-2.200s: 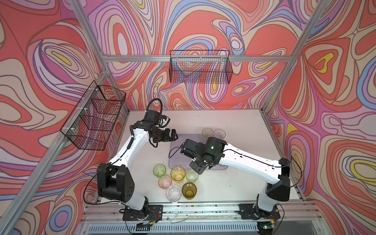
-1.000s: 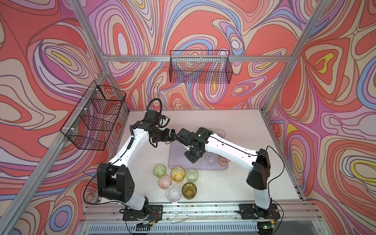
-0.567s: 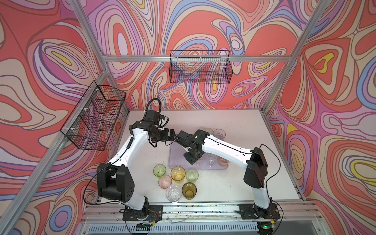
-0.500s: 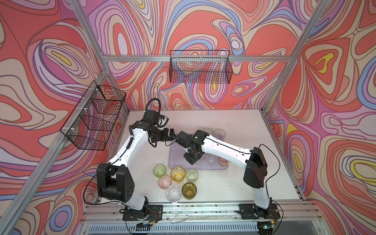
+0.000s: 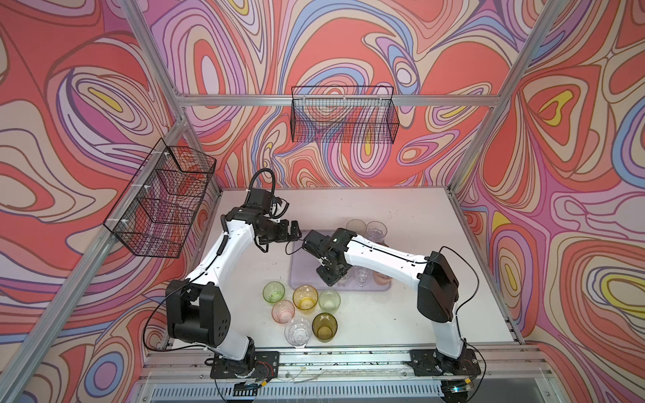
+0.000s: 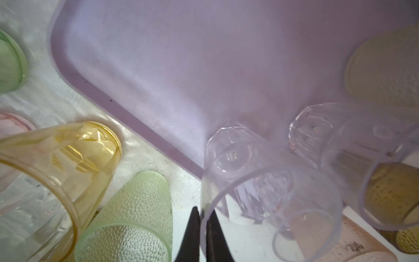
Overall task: Place the glasses into the tray
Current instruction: Place the glass on the tray.
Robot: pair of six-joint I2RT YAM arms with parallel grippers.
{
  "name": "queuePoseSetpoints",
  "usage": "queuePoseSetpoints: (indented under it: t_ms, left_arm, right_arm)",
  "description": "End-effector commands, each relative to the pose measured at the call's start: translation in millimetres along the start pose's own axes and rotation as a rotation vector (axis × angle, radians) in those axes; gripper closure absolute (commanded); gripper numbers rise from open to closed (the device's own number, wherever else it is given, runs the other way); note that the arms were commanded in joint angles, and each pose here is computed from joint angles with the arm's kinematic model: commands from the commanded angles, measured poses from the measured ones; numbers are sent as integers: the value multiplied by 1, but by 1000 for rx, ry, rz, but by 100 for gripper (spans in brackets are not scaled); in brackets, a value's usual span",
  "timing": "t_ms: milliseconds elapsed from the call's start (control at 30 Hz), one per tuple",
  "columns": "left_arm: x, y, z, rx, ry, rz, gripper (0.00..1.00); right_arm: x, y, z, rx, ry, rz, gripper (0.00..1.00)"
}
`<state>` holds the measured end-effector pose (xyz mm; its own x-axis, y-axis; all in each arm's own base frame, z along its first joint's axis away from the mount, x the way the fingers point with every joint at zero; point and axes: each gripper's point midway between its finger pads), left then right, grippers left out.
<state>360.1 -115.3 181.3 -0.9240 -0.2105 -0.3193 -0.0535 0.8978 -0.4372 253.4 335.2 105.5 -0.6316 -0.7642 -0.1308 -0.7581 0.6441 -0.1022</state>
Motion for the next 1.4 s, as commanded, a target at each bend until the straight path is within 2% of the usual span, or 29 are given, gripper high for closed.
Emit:
queuePoseSetpoints:
  t_ms: [0,733,1100,1367]
  left_arm:
    - [-3,-4,-11,6,-22,8,0]
    - [-3,-4,-10,9,-19,9,0]
    - [-3,-4,-11,9,-20,12,0]
    - [-3,-5,-12,9,-23,12,0]
  right_arm:
    - [-2,-4,7,7,-8,21,100]
    - [-4,-2,18,-15,-4,14,100]
    - [-5,-2,12,-20,-16,10,87]
    - [-8,-6,-6,-7,-49,-4,75]
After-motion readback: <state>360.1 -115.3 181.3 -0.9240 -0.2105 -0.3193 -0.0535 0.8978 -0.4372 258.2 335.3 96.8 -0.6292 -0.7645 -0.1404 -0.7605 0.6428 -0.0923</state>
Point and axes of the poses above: each gripper's point midway between its finger pads, its own z axis out along the fingers, its own y axis along the line the jaws close on, x = y × z, and after that the axes turned 10 degrees about -z, right-handed
